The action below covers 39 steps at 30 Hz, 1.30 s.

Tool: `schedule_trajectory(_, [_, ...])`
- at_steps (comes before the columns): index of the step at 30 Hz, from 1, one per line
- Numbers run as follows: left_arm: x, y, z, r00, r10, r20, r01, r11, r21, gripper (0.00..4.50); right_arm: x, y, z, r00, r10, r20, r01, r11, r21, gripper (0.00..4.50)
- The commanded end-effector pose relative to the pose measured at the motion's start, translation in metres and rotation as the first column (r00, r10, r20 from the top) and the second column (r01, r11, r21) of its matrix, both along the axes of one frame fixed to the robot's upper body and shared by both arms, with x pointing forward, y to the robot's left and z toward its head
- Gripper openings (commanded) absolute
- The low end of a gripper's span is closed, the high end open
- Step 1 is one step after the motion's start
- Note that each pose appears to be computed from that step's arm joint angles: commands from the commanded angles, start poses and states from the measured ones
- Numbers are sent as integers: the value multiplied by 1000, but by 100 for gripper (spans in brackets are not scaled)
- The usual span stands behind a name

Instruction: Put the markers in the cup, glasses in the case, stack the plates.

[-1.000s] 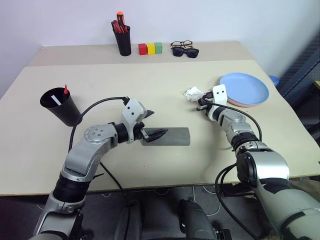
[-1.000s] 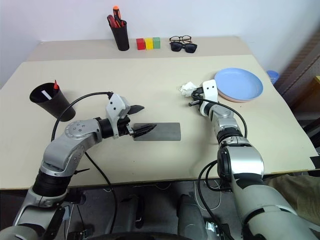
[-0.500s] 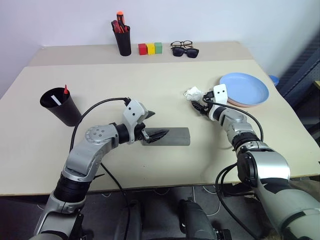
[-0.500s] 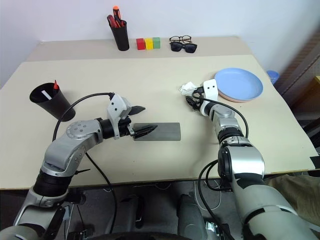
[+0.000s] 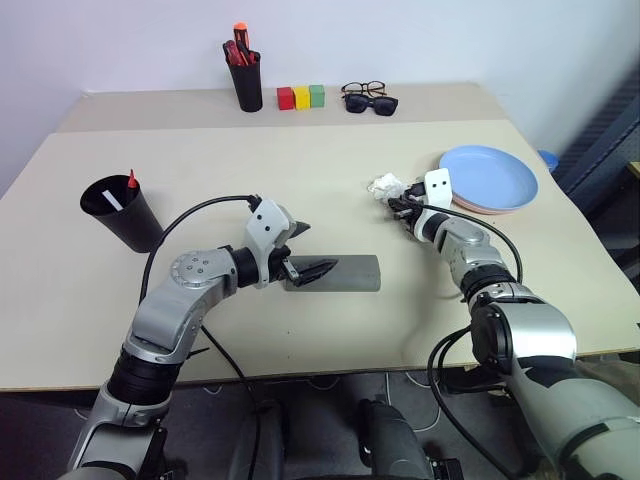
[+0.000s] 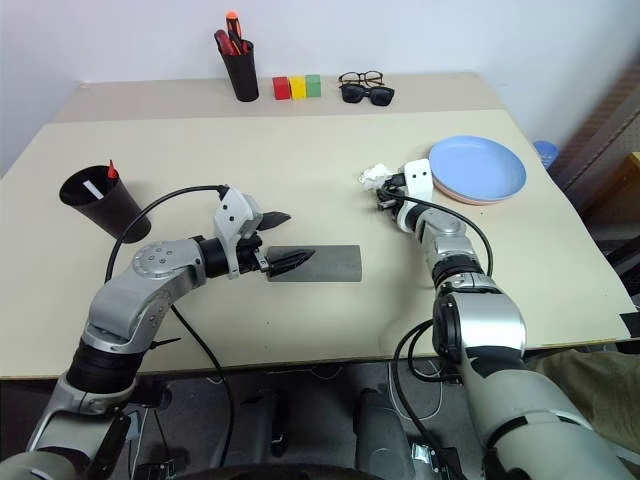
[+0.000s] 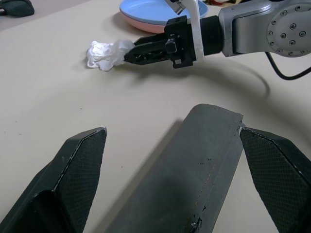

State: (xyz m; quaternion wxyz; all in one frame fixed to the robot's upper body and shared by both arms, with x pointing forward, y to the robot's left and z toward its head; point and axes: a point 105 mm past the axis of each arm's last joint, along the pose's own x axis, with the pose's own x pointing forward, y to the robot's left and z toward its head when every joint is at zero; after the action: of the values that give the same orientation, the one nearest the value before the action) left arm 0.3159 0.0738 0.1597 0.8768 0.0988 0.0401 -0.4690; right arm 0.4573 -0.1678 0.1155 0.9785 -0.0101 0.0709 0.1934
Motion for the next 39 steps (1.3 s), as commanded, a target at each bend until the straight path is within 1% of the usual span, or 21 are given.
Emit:
schedule_trajectory(1, [-3,0,7,1000,-9,28,9,1000,-13,450,7,3,30,995,4,101,-7,1000,23,5])
schedule_trajectory(5, [-3,-2,7,1000,-12,27,12,1000,-15,450,7,0,34,993,1,118,-3,1000,14,5])
schedule_trajectory(11, [-3,-6,6,999,-21,26,22,1000,-19,450,9,-8,55,984,-13,178,5,999,44,5])
schedule_trajectory(18, [-2,-8,6,999,-30,27,30,999,-20,450,9,-8,57,982,-3,188,-4,999,39,5])
schedule_trajectory(24, [-2,-8,6,999,-33,28,34,999,-17,450,11,-18,74,972,-42,232,29,998,62,5])
schedule_trajectory(27, [-3,-8,6,999,-35,26,36,999,-17,450,10,-18,74,975,-23,222,10,998,59,5])
schedule_trajectory(30, [-3,-9,6,999,-36,26,36,999,-18,450,8,-16,68,979,-1,203,-12,998,63,87])
schedule_trajectory(32, [-3,-9,6,999,-35,26,36,999,-17,450,8,-13,63,982,7,191,-19,998,62,186])
schedule_trajectory(33, [-3,-8,6,999,-35,25,35,999,-17,450,7,-12,61,982,9,187,-21,998,62,245])
schedule_trajectory(34, [-3,-8,6,999,-34,24,35,999,-17,450,7,-11,57,985,15,174,-26,998,62,286])
schedule_trajectory(39, [-3,-8,6,999,-34,22,34,999,-16,450,5,-9,45,991,23,130,-31,997,65,286])
